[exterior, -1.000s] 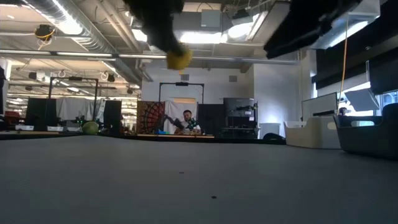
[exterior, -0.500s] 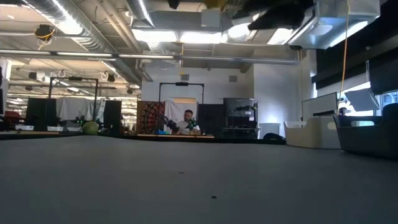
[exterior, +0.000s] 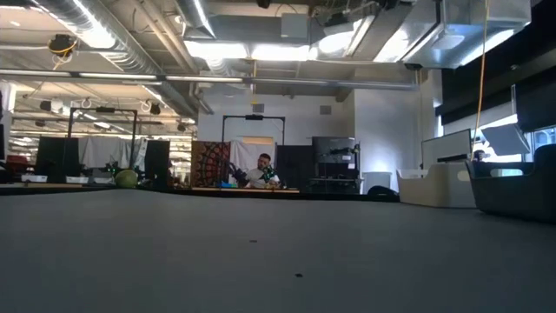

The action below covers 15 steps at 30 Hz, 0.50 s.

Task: Sort produce into baskets
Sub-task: Put the yellow lemon into the gray bin

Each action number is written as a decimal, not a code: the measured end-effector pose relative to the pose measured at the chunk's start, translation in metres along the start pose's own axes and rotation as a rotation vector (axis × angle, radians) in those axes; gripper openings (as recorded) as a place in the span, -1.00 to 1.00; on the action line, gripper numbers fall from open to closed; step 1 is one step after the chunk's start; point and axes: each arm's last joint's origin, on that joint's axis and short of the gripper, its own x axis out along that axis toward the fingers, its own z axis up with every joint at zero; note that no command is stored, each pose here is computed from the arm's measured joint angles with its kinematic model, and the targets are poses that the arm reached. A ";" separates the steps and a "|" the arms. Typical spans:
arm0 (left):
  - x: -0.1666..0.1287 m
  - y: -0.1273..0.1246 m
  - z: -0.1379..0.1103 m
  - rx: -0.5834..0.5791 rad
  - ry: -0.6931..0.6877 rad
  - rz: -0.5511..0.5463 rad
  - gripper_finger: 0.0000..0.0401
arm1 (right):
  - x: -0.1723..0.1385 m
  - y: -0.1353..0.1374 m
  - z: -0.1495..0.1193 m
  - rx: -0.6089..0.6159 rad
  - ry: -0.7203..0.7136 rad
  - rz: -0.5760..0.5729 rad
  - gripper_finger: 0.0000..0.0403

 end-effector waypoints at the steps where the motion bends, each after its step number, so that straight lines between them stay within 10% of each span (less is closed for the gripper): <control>1: 0.002 0.000 0.000 -0.002 -0.011 -0.001 -0.22 | 0.000 0.000 0.000 -0.002 0.001 -0.001 0.73; 15: 0.003 -0.005 0.001 -0.005 -0.029 -0.012 -0.22 | 0.000 0.000 -0.003 -0.047 0.027 -0.012 -0.37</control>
